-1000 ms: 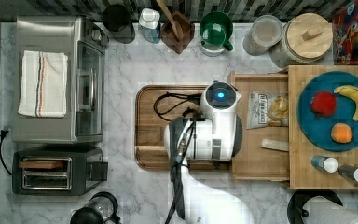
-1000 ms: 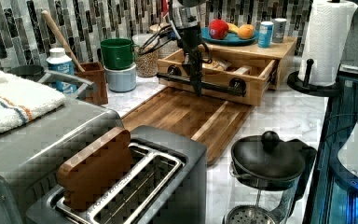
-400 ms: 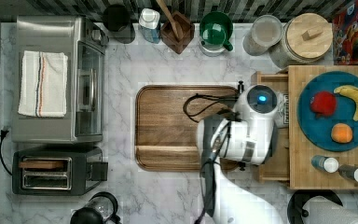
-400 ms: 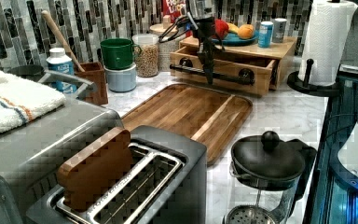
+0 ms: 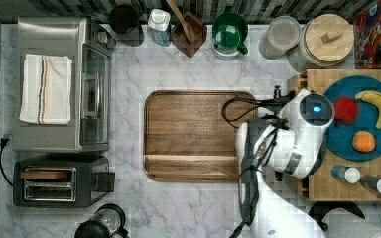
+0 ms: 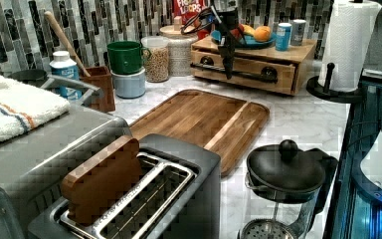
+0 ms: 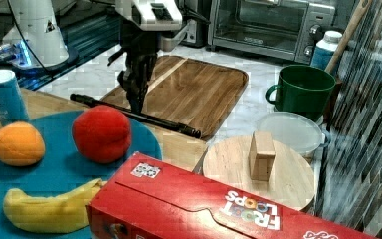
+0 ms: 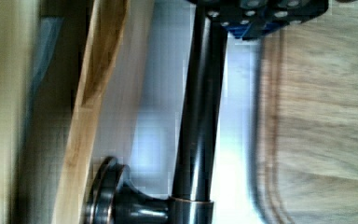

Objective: Close the drawer.

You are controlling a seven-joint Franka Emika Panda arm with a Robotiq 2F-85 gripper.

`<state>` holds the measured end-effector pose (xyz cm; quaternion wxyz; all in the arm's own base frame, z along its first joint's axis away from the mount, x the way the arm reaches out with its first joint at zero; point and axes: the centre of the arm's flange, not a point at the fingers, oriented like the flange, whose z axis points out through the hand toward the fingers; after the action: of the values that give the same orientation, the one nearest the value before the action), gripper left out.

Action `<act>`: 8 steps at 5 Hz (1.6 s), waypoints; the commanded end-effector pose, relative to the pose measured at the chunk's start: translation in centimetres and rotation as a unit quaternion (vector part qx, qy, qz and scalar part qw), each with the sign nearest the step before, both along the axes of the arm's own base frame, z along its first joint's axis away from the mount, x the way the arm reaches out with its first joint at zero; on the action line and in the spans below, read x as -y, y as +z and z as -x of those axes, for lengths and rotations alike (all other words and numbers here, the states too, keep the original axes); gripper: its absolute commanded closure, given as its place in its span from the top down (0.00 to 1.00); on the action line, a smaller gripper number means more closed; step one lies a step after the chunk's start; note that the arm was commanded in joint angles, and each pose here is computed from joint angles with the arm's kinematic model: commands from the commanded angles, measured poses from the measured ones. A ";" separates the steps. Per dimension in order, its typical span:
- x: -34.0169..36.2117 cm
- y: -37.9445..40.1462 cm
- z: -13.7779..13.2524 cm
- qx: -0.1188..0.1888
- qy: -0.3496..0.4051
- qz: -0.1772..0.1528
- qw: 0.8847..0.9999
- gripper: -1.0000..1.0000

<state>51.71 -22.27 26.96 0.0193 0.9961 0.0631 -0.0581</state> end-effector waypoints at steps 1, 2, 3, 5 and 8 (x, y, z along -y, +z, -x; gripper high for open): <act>11.9 6.6 -1.8 0.105 -0.019 0.094 0.990 0.00; 11.4 7.2 -1.9 0.102 -0.023 0.101 0.989 0.00; 11.4 7.2 -1.9 0.102 -0.023 0.101 0.989 0.00; 11.4 7.2 -1.9 0.102 -0.023 0.101 0.989 0.00; 11.4 7.2 -1.9 0.102 -0.023 0.101 0.989 0.00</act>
<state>52.63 -22.99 26.76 0.0449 0.9929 0.1000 -0.0469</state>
